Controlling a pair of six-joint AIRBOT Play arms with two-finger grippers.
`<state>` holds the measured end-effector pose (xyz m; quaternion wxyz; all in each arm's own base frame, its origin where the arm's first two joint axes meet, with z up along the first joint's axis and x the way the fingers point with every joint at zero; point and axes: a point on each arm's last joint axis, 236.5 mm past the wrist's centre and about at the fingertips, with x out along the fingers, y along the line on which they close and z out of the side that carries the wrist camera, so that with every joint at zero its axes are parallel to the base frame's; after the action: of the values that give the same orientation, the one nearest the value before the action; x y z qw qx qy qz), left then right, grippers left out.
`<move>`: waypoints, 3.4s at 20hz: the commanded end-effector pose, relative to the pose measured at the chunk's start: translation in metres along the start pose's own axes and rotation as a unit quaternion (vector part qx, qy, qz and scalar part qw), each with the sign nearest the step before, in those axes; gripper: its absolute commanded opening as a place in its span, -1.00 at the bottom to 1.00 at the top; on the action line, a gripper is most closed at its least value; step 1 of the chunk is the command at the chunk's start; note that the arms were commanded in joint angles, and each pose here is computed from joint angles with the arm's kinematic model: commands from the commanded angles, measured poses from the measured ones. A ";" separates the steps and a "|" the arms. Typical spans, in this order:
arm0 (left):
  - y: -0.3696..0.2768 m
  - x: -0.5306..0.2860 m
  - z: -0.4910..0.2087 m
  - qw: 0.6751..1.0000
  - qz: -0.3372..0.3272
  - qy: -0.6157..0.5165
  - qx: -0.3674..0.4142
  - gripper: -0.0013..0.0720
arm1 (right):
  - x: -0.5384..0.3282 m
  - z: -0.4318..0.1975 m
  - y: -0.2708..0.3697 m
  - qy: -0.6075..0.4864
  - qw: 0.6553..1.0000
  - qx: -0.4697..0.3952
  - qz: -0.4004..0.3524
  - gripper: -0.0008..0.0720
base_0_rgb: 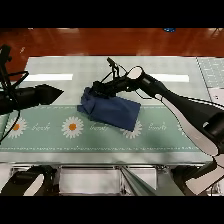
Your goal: Fold the shirts.
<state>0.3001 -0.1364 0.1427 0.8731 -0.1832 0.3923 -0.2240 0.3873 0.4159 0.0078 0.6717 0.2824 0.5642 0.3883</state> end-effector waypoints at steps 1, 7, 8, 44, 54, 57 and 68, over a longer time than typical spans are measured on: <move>0.015 0.004 0.013 1.000 0.014 -0.017 -0.021 -0.90 | -0.040 -0.001 0.002 0.031 0.999 0.002 0.014 0.17; 0.023 -0.034 0.039 0.995 0.003 -0.075 -0.060 -0.90 | -0.330 0.014 -0.093 -0.103 0.945 -0.018 -0.311 0.16; 0.023 -0.033 0.033 0.996 0.002 -0.062 -0.061 -0.90 | -0.381 -0.003 -0.121 -0.137 0.911 0.010 -0.388 0.16; 0.047 0.016 -0.041 0.993 0.002 0.025 -0.113 -0.90 | -0.223 0.084 0.020 -0.153 0.970 -0.110 -0.155 -0.92; 0.048 0.017 -0.045 0.993 0.003 0.029 -0.116 -0.90 | -0.485 0.109 -0.035 -0.321 0.921 0.042 -0.219 -0.92; 0.047 0.017 -0.048 0.993 0.001 0.035 -0.115 -0.90 | -0.558 0.074 -0.075 -0.359 0.894 0.130 -0.233 -0.92; 0.048 0.017 -0.047 0.994 0.001 0.033 -0.102 -0.90 | -0.640 -0.136 -0.179 -0.297 0.801 0.398 -0.334 -0.92</move>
<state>0.2860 -0.1128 0.0794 0.8352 -0.2675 0.4433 -0.1856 0.3117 -0.2104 0.2046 0.7751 0.3987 0.4631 -0.1606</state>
